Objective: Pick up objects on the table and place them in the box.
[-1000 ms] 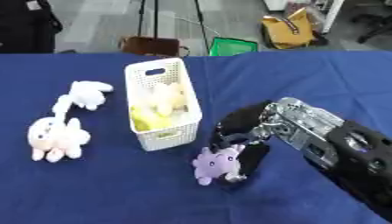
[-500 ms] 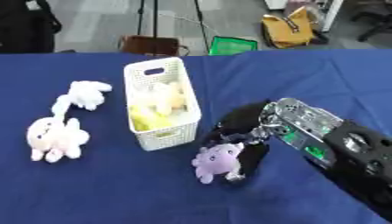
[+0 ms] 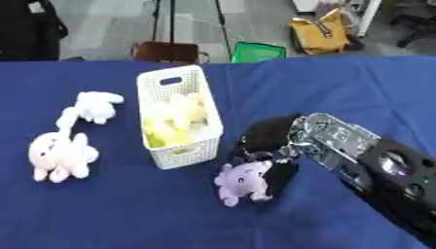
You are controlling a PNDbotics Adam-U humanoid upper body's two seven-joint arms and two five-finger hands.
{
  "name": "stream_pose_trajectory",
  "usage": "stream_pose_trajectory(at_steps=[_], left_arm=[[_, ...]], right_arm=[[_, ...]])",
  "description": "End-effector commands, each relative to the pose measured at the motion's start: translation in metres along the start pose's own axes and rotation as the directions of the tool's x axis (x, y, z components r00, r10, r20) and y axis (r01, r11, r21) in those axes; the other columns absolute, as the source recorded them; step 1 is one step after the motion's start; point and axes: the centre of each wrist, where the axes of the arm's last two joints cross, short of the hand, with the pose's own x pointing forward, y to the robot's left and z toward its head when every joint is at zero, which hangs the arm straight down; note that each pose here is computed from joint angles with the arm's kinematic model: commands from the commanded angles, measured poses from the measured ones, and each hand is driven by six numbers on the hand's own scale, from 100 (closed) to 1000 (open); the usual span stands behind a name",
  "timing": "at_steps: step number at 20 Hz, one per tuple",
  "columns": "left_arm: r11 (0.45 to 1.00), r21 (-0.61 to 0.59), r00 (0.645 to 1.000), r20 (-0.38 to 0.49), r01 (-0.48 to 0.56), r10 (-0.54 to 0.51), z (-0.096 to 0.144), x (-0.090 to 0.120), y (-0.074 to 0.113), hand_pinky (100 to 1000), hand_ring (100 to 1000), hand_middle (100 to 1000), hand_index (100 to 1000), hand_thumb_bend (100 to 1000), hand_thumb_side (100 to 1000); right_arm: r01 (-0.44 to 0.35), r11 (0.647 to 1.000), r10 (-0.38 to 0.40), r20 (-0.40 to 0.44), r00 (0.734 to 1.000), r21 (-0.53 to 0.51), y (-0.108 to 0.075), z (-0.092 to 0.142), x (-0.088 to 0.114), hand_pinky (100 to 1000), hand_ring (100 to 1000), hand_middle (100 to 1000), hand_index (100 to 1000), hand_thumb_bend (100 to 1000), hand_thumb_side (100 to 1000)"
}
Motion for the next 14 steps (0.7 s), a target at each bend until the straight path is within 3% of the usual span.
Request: stream_pose_trajectory(at_steps=[1, 14], left_arm=[[0.999, 0.026, 0.999, 0.040, -0.034, 0.033, -0.006, 0.004, -0.002, 527, 534, 717, 748, 100, 518], [0.999, 0.026, 0.999, 0.040, -0.034, 0.033, -0.006, 0.004, -0.002, 527, 534, 719, 749, 100, 520]], right_arm=[[-0.011, 1.000, 0.011, -0.028, 1.000, -0.007, 0.000, 0.003, -0.007, 931, 900, 683, 949, 486, 768], [0.005, 1.000, -0.004, -0.023, 1.000, 0.029, 0.011, -0.003, -0.012, 929, 896, 653, 920, 487, 771]])
